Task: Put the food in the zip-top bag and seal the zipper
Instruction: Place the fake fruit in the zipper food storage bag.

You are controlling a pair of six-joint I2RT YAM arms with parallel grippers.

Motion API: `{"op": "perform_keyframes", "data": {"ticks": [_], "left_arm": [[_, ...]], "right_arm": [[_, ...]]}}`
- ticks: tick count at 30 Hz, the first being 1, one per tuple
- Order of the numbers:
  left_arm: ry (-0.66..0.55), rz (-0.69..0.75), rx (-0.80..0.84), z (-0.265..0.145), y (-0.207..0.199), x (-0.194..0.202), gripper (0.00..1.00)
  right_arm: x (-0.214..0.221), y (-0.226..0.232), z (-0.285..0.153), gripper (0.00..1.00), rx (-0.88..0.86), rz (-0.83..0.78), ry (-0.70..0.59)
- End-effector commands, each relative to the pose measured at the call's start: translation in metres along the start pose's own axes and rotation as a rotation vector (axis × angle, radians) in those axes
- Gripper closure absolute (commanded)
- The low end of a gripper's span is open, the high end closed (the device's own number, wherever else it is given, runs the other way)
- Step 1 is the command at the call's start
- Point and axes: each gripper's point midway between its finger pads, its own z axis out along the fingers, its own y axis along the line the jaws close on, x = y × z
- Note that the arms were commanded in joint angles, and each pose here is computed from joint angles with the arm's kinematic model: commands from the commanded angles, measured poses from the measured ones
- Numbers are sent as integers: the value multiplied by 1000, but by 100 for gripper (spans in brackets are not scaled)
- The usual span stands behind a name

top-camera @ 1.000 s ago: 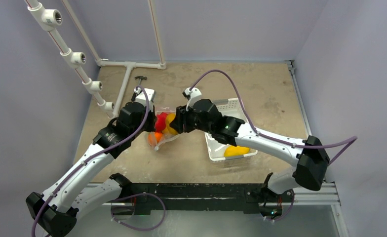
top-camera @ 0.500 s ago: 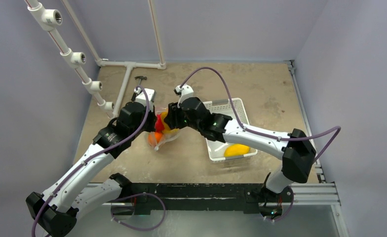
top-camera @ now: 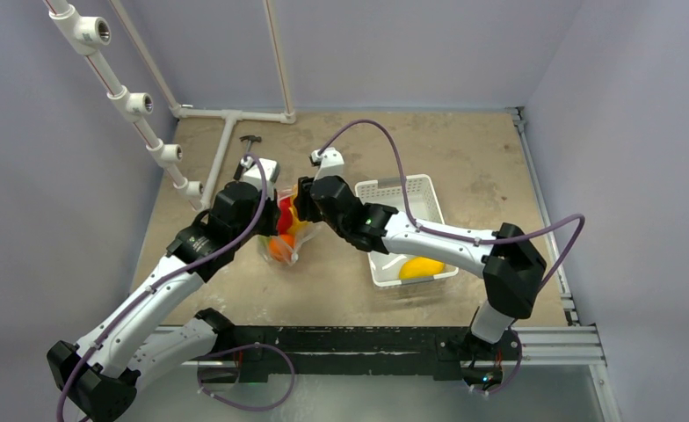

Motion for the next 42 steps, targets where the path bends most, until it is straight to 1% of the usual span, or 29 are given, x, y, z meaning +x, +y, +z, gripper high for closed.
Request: {"op": "perform_keyframes", "data": {"ticks": [1, 4, 10, 12, 15, 19, 27, 33, 42], "left_arm": [[-37, -1, 23, 1, -4, -9, 100], [-39, -1, 22, 1, -4, -9, 100], [-42, -3, 22, 0, -4, -9, 100], [-41, -3, 21, 0, -4, -9, 100], [-41, -3, 21, 0, -4, -9, 100], [-40, -3, 21, 0, -4, -9, 100], [-39, -4, 22, 1, -4, -9, 100], [-38, -5, 20, 1, -4, -9, 100], [-35, -4, 21, 1, -4, -8, 100]], "right_arm": [[-44, 5, -1, 77, 20, 77, -156], [-40, 6, 3, 62, 21, 84, -151], [-35, 13, 5, 39, -13, 92, -138], [-37, 16, 3, 30, -33, 97, -141], [-39, 21, 0, 23, -65, 96, -138], [-44, 27, -9, 23, -102, 100, -135], [-62, 34, -43, 23, -173, 153, -142], [-64, 33, -65, 24, -209, 181, -119], [-41, 13, -85, 27, -188, 266, -72]]}}
